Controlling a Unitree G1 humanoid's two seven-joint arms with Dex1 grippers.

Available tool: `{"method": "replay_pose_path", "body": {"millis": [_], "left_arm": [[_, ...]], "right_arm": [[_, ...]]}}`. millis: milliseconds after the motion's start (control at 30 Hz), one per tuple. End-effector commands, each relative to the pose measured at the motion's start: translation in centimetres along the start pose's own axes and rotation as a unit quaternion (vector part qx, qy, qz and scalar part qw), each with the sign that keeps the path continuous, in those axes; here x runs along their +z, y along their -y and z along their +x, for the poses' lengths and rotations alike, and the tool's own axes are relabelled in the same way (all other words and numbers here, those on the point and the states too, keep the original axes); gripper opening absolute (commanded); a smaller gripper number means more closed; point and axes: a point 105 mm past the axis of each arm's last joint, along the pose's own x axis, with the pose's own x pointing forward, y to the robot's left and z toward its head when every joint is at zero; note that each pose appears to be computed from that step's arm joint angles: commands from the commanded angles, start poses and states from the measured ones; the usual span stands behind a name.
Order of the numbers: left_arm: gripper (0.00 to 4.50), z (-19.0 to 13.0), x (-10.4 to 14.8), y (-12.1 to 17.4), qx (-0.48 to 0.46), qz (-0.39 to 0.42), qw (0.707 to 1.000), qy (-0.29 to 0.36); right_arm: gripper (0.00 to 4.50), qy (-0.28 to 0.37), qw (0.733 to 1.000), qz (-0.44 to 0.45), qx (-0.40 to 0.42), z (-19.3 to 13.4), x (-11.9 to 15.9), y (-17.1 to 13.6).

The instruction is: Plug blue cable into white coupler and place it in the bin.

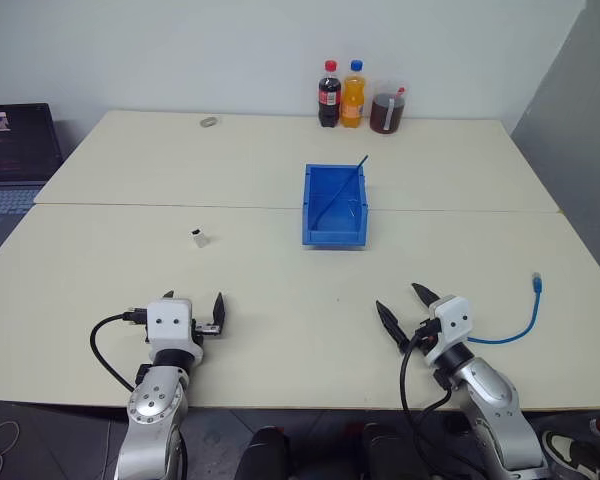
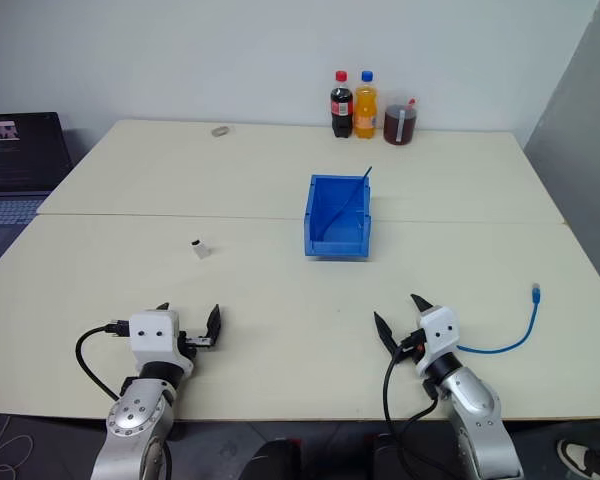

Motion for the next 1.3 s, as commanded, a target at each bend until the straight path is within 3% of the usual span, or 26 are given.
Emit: {"method": "replay_pose_path", "body": {"millis": [33,200,433,767,900,1000,1200,1300], "left_arm": [[4.5,0.0,1.5,0.0,0.0,0.001,0.999,0.033],[4.5,0.0,1.0,0.5,-0.013,0.006,1.0,0.026],[4.5,-1.2,1.0,2.0,-0.108,-0.031,0.993,0.035],[4.5,-2.3,3.2,6.9,-0.294,-0.036,0.954,0.052],[4.5,-2.0,5.7,9.5,-0.375,-0.035,0.924,0.066],[4.5,-1.0,7.5,11.2,-0.422,0.001,0.904,0.075],[4.5,-1.0,10.3,14.4,-0.55,0.058,0.83,0.071],[4.5,-2.5,10.9,15.9,-0.631,0.075,0.77,0.053]], "right_arm": [[4.43,0.019,1.0,-0.004,0.004,0.2,1.0,0.1],[4.43,0.016,1.0,-0.006,0.007,0.1,0.9,0.0],[4.43,0.015,1.0,-0.012,0.006,0.0,0.9,0.1],[4.43,0.053,0.996,-0.047,-0.061,-0.9,5.2,3.0],[4.43,0.058,0.986,-0.087,-0.127,-2.7,7.0,5.4],[4.43,0.022,0.975,-0.061,-0.213,-4.7,7.2,8.8],[4.43,-0.089,0.945,-0.028,-0.313,-8.0,5.1,14.1],[4.43,-0.147,0.934,0.004,-0.325,-9.1,3.4,15.4]]}}
